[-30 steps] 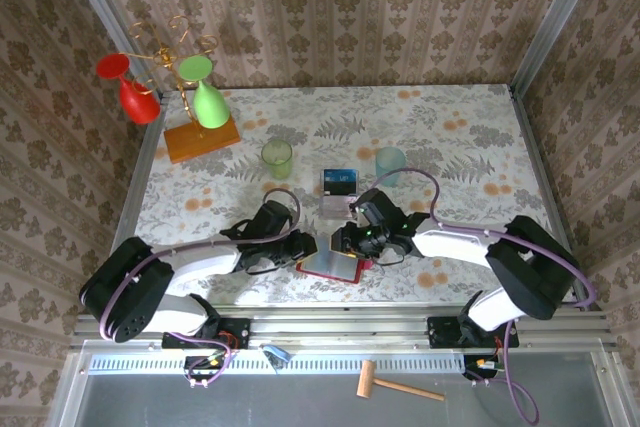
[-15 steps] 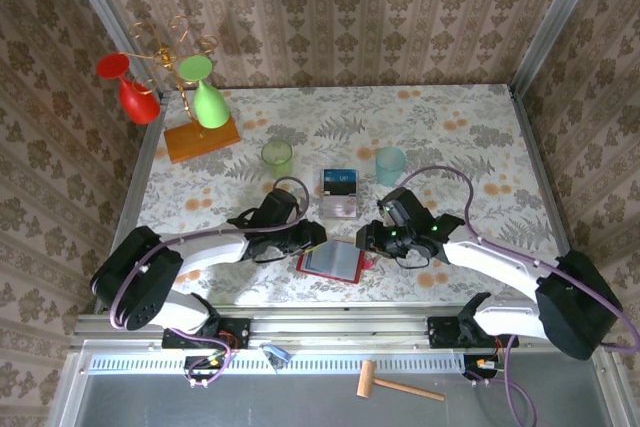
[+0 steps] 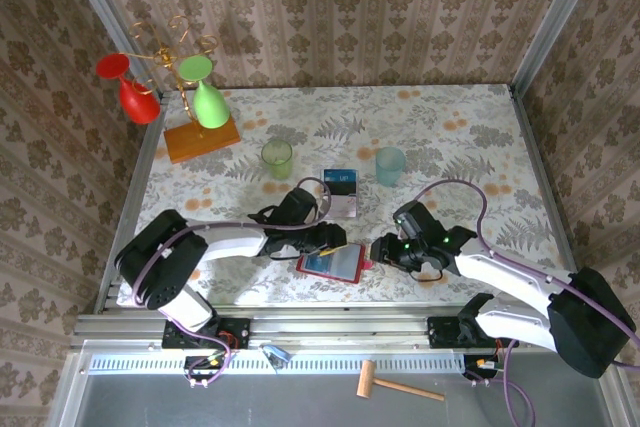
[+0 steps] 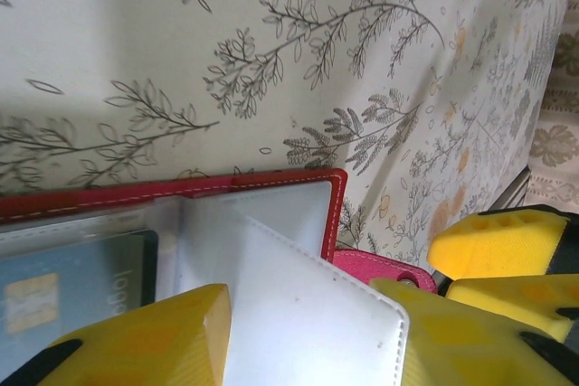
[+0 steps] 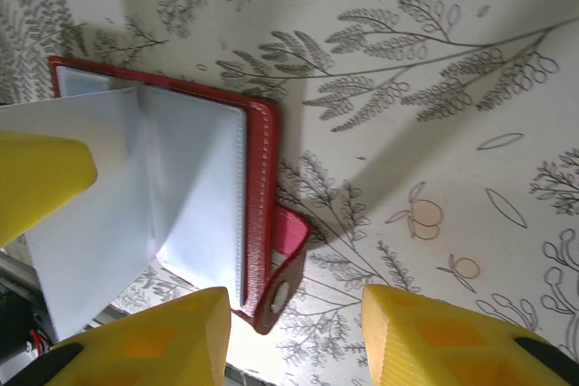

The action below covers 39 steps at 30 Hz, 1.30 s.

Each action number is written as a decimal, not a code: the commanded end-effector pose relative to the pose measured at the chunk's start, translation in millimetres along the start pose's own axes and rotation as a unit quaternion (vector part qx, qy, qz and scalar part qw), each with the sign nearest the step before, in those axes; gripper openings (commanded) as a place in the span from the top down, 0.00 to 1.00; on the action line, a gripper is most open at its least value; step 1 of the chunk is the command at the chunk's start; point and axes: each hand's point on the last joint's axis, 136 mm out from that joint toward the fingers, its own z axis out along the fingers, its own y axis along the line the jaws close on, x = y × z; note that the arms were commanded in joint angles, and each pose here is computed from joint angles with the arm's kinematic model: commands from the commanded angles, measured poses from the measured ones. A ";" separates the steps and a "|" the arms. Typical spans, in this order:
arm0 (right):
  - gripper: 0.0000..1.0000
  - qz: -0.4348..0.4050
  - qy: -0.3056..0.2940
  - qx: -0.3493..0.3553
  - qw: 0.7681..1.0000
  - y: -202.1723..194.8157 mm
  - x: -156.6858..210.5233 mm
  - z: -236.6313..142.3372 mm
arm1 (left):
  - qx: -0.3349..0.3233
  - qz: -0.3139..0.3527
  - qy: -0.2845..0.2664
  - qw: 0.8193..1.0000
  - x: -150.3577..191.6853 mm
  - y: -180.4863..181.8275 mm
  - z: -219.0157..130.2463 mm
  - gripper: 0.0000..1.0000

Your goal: Take the credit cards out of the card holder

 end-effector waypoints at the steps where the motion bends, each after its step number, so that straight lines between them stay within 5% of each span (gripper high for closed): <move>1: 0.57 0.013 -0.005 -0.007 1.000 -1.0 -1.1 1.9 | 0.029 0.009 0.005 1.000 -1.5 -18.3 5.5 0.55; 27: 0.53 0.014 0.007 -0.022 1.000 6.3 -3.1 12.7 | 0.005 0.013 -0.019 1.000 -7.9 -11.1 -13.2 0.42; 39: 0.60 0.012 0.018 -0.014 1.000 4.5 -2.1 18.8 | 0.008 0.019 -0.032 0.999 -15.6 -10.8 -26.3 0.35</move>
